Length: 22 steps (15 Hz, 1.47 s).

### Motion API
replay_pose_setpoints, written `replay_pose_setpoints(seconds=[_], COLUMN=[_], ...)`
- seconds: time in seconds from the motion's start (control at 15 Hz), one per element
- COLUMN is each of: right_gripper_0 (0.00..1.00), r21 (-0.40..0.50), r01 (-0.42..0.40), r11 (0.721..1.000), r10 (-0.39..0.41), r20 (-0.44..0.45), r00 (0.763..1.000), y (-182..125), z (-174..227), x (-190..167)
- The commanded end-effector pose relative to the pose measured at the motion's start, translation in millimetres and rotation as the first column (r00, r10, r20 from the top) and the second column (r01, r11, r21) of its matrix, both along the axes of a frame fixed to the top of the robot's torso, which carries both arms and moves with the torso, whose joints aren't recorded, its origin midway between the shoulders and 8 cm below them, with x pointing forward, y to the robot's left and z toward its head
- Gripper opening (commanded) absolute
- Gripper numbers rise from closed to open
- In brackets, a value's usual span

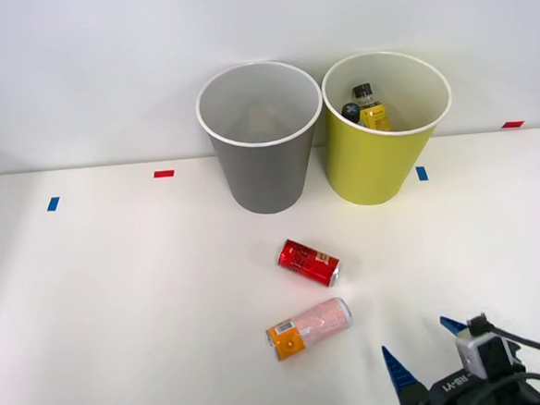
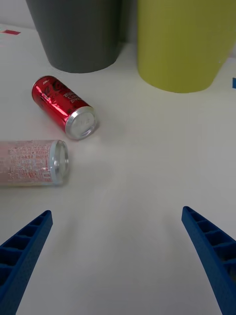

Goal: Put cans in the gray bin, plastic bottles in the light green bin

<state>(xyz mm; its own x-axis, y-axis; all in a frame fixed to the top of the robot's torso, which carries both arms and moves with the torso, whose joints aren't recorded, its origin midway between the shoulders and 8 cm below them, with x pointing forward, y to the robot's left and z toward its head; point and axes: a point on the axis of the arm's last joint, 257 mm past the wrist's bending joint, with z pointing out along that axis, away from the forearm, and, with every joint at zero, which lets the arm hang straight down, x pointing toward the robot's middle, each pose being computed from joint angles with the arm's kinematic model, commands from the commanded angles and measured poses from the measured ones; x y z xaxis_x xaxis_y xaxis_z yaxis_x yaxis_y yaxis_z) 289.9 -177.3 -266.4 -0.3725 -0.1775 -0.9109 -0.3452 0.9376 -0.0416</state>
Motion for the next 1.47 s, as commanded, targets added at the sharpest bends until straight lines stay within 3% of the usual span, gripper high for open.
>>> replay_pose_setpoints(seconds=[0.07, 0.27, 0.4, 0.47, 0.6, 0.73, 0.8, 1.13, 1.33, 1.47], right_gripper_0=[0.91, 0.91, 0.91, 0.91, 0.91, 0.91, 0.91, 0.91, 0.91, 0.91], r21=[-0.004, -0.085, -0.146, -0.209, -0.372, -0.461, -0.494, -0.681, -0.738, -0.759], r01=[-0.105, -0.2, -0.27, -0.321, -0.408, -0.487, -0.509, -0.574, -0.581, -0.586], r11=[0.994, 0.976, 0.952, 0.924, 0.834, 0.742, 0.705, 0.455, 0.342, 0.285], r10=[0.104, 0.191, 0.259, 0.314, 0.418, 0.502, 0.531, 0.611, 0.626, 0.643], r20=[-0.092, -0.101, -0.092, -0.07, -0.056, -0.1, -0.108, -0.231, -0.282, -0.302], r00=[0.99, 0.976, 0.962, 0.947, 0.907, 0.859, 0.84, 0.757, 0.727, 0.704], y=[36.2, 55.6, 67.3, 74.1, 76.6, 82.7, 86.0, 76.9, 70.3, 70.5], z=[28.2, 31.2, 33.7, 36.4, 38.4, 35.7, 37.3, 36.4, 42.0, 40.6], x=[7.5, 16.1, 18.2, 18.8, 23.2, 22.0, 23.3, 26.1, 21.3, 20.0])
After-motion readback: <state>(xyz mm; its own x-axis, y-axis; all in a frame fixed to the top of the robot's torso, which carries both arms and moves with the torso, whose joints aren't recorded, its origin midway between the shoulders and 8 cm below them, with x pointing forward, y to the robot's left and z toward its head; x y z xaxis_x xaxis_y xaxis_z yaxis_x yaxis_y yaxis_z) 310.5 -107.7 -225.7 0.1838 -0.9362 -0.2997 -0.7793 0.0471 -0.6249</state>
